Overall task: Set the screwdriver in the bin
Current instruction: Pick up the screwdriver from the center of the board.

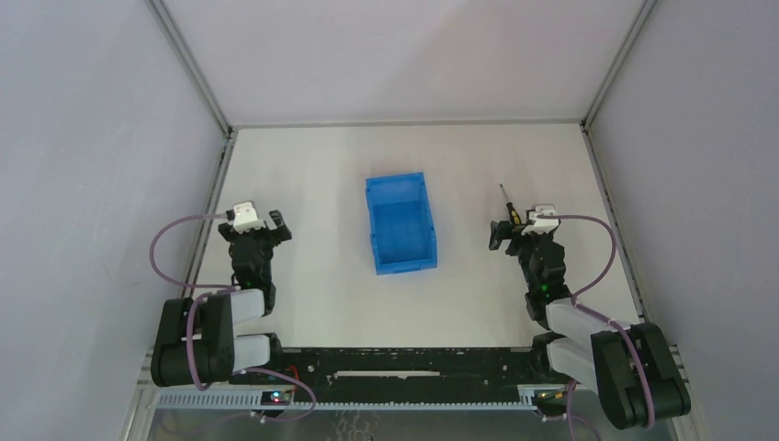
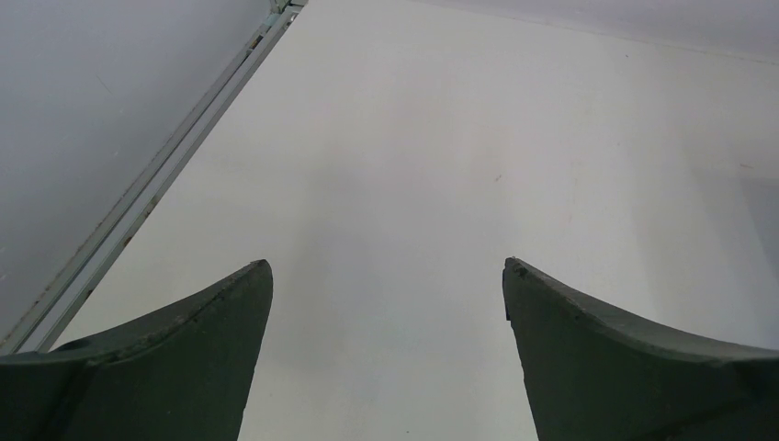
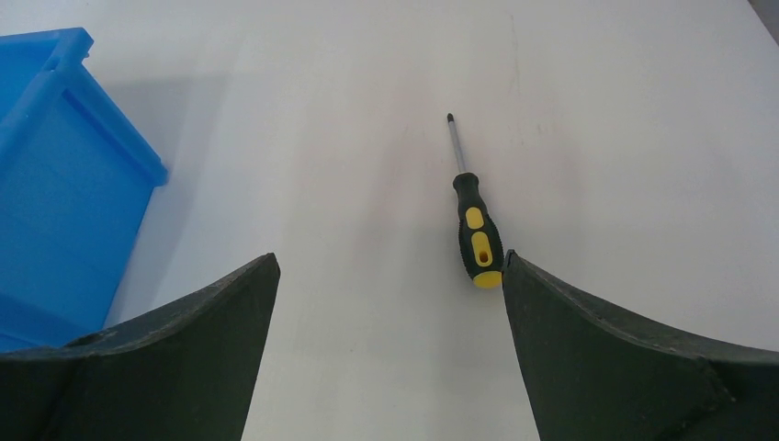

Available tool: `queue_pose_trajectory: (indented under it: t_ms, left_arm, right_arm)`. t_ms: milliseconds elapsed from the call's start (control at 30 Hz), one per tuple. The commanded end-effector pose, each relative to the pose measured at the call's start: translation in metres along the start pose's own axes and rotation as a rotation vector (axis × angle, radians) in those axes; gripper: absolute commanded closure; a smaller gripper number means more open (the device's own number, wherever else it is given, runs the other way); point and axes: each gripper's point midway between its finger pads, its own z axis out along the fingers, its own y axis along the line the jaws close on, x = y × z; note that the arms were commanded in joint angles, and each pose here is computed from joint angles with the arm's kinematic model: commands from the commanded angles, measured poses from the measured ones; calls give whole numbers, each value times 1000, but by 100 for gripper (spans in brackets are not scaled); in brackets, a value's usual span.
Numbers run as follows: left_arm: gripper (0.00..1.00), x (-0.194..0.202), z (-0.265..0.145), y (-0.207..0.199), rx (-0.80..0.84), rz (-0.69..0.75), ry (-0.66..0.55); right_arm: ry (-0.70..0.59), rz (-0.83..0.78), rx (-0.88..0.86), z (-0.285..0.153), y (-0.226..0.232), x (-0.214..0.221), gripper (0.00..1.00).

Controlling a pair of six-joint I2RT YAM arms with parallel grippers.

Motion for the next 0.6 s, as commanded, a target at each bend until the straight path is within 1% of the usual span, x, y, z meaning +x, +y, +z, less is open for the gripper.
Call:
queue_pose_trajectory:
  t_ms: [0, 100, 233, 433, 567]
  left_arm:
    - [0, -22, 6, -2, -3, 14, -65]
    - [0, -22, 7, -1, -3, 13, -65]
    - [0, -22, 7, -1, -4, 13, -65]
    - [0, -23, 7, -2, -4, 13, -66]
    - [0, -22, 7, -1, -4, 14, -66]
  right_arm:
    - [-42, -12, 4, 6, 0, -18, 1]
    - [-16, -18, 4, 9, 1, -23, 0]
    - [-3, -23, 24, 9, 4, -42, 0]
    - [-42, 11, 22, 0, 11, -96, 0]
    - [-21, 43, 57, -6, 9, -126, 0]
